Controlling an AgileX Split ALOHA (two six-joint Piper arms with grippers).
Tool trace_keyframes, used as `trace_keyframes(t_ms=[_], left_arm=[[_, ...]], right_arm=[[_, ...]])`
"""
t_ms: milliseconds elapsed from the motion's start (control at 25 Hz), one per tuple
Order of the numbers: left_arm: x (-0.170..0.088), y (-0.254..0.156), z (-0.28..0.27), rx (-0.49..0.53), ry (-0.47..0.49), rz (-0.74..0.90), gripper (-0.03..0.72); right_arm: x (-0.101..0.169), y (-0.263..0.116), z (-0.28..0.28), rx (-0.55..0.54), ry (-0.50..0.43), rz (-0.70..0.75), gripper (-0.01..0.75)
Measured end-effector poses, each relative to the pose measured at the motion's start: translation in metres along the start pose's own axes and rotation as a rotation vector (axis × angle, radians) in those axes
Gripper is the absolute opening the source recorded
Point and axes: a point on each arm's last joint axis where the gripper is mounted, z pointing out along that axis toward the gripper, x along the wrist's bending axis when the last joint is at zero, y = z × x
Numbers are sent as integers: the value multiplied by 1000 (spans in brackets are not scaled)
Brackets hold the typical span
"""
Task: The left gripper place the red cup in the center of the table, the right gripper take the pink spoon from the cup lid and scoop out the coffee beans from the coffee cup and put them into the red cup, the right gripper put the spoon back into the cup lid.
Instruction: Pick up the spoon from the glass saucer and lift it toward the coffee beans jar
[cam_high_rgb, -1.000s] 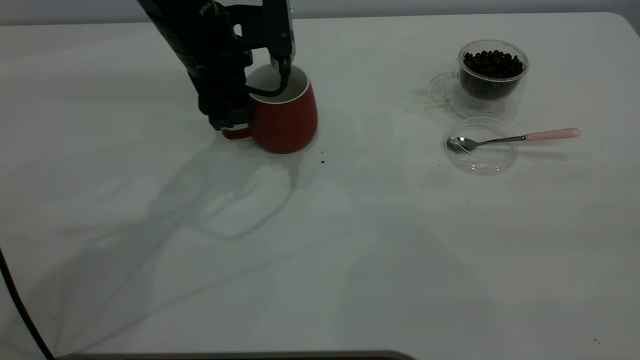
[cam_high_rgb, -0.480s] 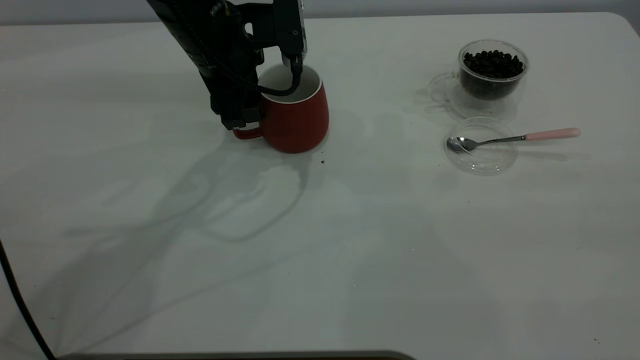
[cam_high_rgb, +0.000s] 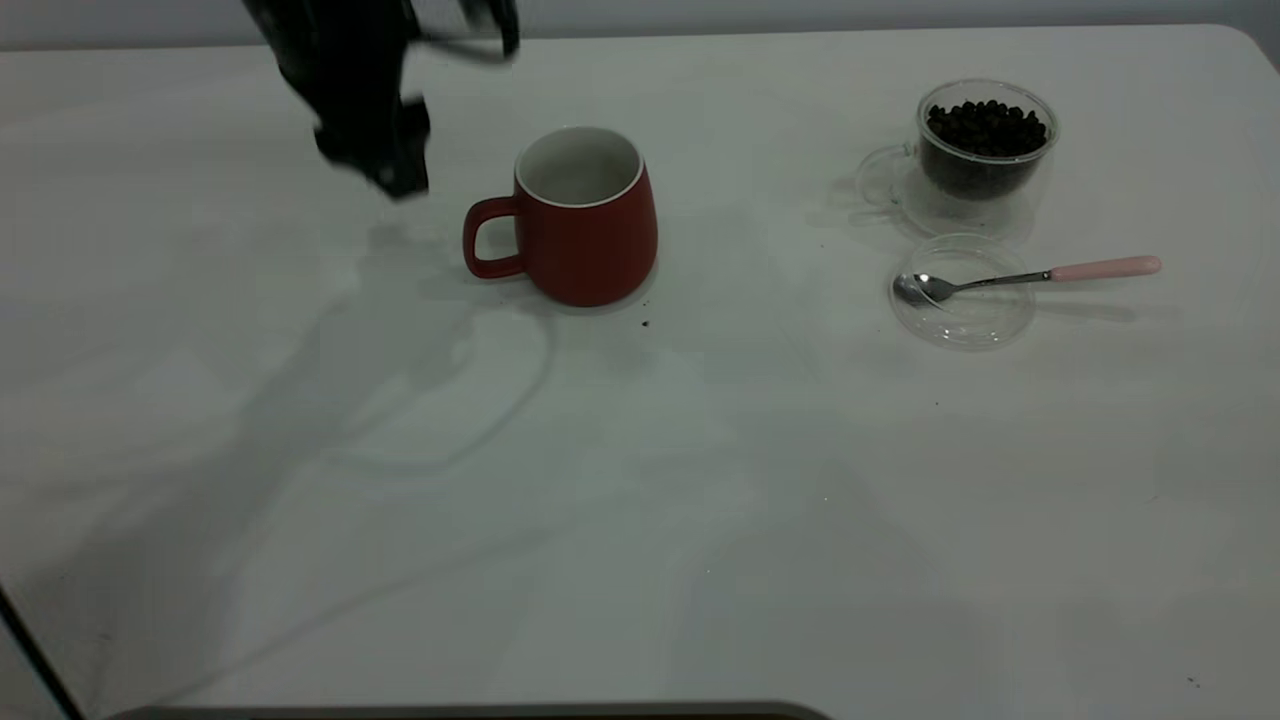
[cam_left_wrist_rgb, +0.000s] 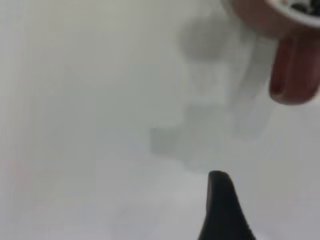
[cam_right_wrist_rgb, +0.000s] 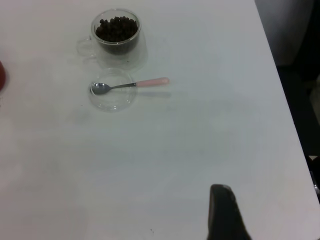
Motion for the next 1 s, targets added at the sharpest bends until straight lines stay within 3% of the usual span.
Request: trace_keyframes(t_ms=[280,480,760,880,1000], left_arm=[[0,-17,-104,98,-52,-248,538],[-17,-46,-199,170,-74,-421,538],[-51,-82,-312,-87,90,-678,538],[-80,-109,-337,-163,123,-762,538],[-114,-139,-335,-171,125,-799,538]], right_arm=[[0,0,0,0,0,0,487],[0,0,0,0,1,0,487],[0,0,0,0,1,0,487],[0,0,0,0,1,0,487],[0,0,0,0,1,0,487]])
